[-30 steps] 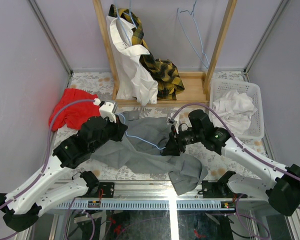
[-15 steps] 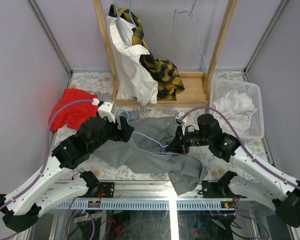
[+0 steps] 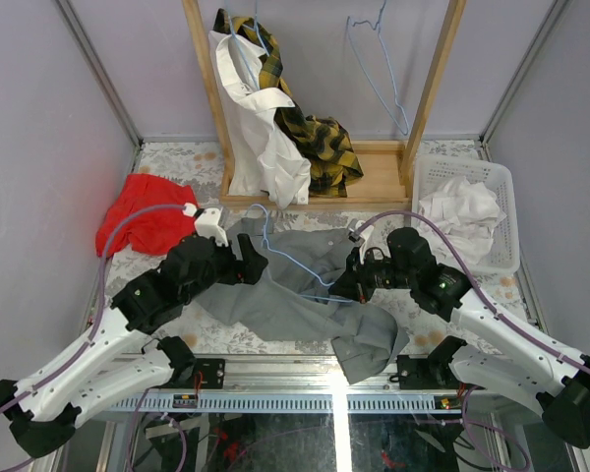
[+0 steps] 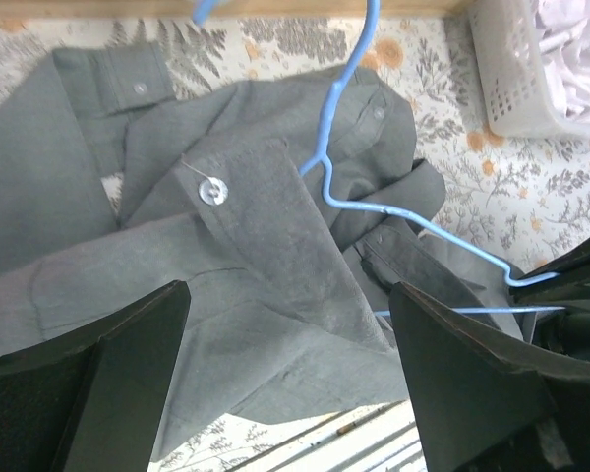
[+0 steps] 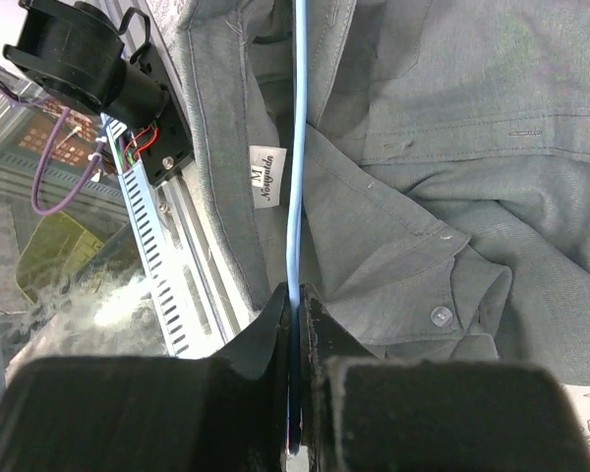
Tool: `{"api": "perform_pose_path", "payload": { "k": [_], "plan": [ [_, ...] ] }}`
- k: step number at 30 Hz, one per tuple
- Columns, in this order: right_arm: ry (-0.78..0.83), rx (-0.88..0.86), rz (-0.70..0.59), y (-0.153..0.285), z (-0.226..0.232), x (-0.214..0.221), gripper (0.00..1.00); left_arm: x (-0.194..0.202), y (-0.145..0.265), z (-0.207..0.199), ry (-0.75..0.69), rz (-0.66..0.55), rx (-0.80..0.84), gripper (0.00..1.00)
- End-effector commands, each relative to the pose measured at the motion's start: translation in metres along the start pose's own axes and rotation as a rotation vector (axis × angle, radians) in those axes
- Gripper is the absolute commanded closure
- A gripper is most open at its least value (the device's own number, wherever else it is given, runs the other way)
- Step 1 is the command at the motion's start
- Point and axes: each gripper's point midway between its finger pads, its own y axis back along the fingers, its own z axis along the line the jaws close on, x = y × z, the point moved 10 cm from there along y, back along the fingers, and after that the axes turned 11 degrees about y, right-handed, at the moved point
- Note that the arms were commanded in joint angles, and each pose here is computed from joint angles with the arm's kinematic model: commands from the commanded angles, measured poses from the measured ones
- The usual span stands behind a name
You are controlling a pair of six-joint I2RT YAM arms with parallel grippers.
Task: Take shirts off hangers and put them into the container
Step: Remove the shirt from the hanger.
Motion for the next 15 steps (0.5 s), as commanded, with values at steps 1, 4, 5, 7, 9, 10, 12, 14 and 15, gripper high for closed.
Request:
{"api": "perform_pose_path", "payload": {
  "k": [1, 4, 5, 7, 9, 10, 12, 14, 15],
  "plan": [
    [0.036, 0.004, -0.087, 0.000, 0.002, -0.016, 1.00, 0.008, -0.014, -0.011, 0.080, 0.048, 0.092, 0.18],
    [0.035, 0.000, -0.085, 0.001, 0.003, -0.016, 1.00, 0.013, -0.023, -0.013, 0.104, 0.079, 0.098, 0.27],
    [0.037, 0.003, -0.084, 0.002, 0.003, -0.017, 1.00, 0.013, -0.025, -0.011, 0.104, 0.078, 0.065, 0.32],
    [0.039, 0.011, -0.085, 0.005, 0.004, -0.018, 1.00, 0.014, -0.028, -0.004, 0.087, 0.072, -0.024, 0.45],
    [0.043, 0.008, -0.097, 0.011, 0.008, -0.022, 1.00, 0.012, -0.028, 0.003, 0.061, 0.049, -0.113, 0.64],
    [0.050, 0.010, -0.105, 0.014, 0.010, -0.025, 1.00, 0.010, -0.026, 0.008, 0.050, 0.025, -0.157, 0.77],
    [0.080, 0.021, -0.109, 0.022, 0.013, -0.026, 1.00, 0.003, -0.019, 0.016, 0.036, -0.049, -0.241, 0.92],
    [0.115, 0.053, -0.092, 0.031, 0.014, -0.024, 1.00, -0.003, -0.011, 0.025, 0.030, -0.126, -0.313, 1.00],
    [0.136, 0.069, -0.082, 0.036, 0.015, -0.023, 1.00, -0.006, -0.007, 0.029, 0.030, -0.165, -0.349, 1.00]
  ]
}}
